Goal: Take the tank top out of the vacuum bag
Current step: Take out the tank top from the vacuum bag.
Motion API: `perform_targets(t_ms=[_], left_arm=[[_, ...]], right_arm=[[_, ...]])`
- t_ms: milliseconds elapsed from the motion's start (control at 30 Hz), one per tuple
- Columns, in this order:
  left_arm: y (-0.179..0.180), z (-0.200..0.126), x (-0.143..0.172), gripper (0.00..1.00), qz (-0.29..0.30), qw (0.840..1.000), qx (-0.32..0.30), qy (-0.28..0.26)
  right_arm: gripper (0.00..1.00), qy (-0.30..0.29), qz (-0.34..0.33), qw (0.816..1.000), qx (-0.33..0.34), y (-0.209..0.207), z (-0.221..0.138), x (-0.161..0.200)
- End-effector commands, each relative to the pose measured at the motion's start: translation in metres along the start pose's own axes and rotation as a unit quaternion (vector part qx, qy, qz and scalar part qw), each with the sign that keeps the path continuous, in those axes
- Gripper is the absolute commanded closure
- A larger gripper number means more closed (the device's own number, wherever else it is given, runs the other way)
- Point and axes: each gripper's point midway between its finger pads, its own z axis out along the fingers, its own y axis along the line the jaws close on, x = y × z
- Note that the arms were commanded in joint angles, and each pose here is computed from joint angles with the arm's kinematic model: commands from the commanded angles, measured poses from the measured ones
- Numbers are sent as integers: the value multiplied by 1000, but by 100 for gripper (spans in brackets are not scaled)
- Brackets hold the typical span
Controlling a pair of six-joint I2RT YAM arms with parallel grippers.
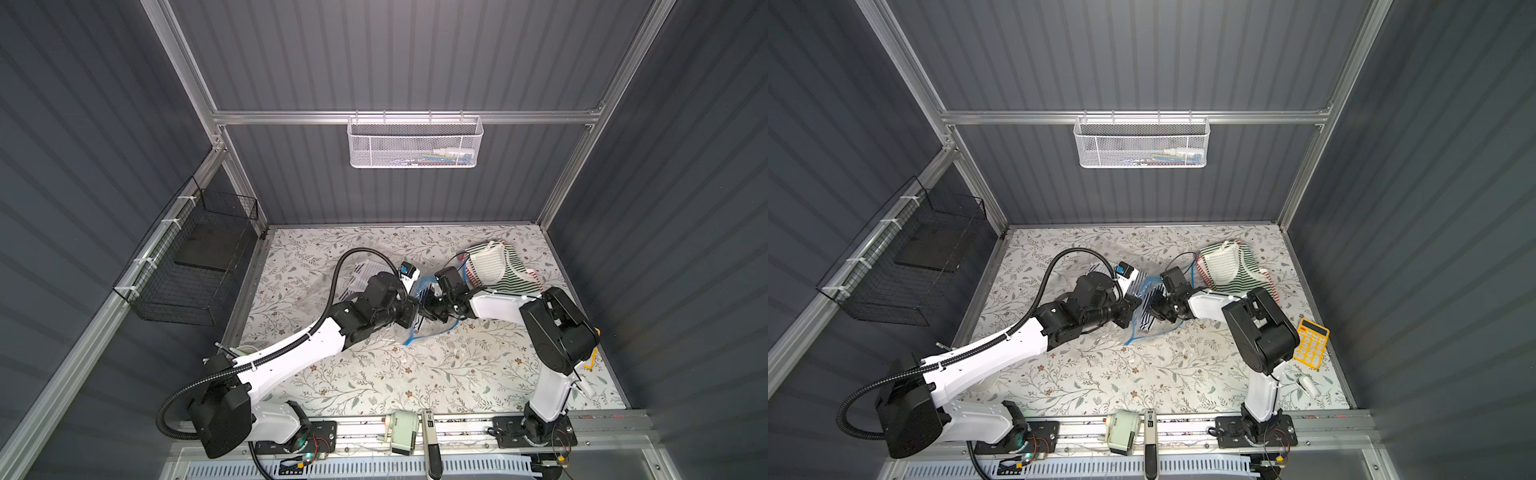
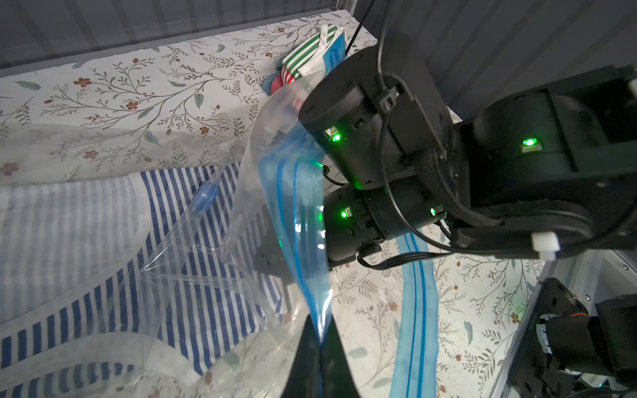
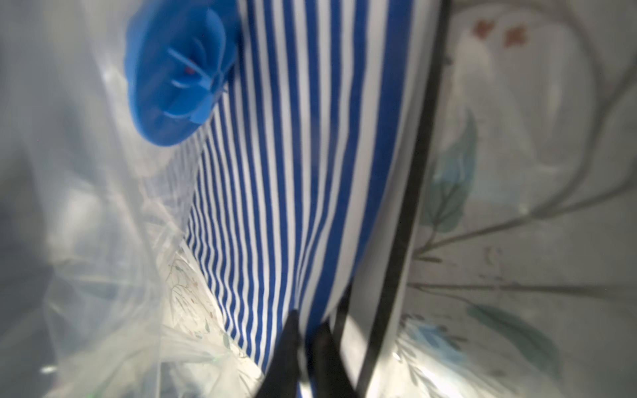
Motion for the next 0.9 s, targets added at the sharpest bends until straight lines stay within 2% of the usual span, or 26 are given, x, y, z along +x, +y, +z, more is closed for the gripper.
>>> perform_targets(t_ms=[0,333,467,600,867], left_arm=[[-4,-4,-3,100,12,1000,5,2],[-1,-2,-9,100,0,1000,-5,-13],[-5,-2,-17,100,-1,1000,1,-24],[1,0,-15,100,-3,1000,-17,-19],[2,0,-10,100,-6,1000,-17,-15]], right_arm=[[100,-4,-12,1000,-29,19,-4,-6],[100,-52,-37,996,-64,49,-53,-5],[100,-49,-47,994,-81,65,-66,7],[100,-84,-33,992,-83,57,-82,13],[98,-62,-26,996,-59,29,-58,19]])
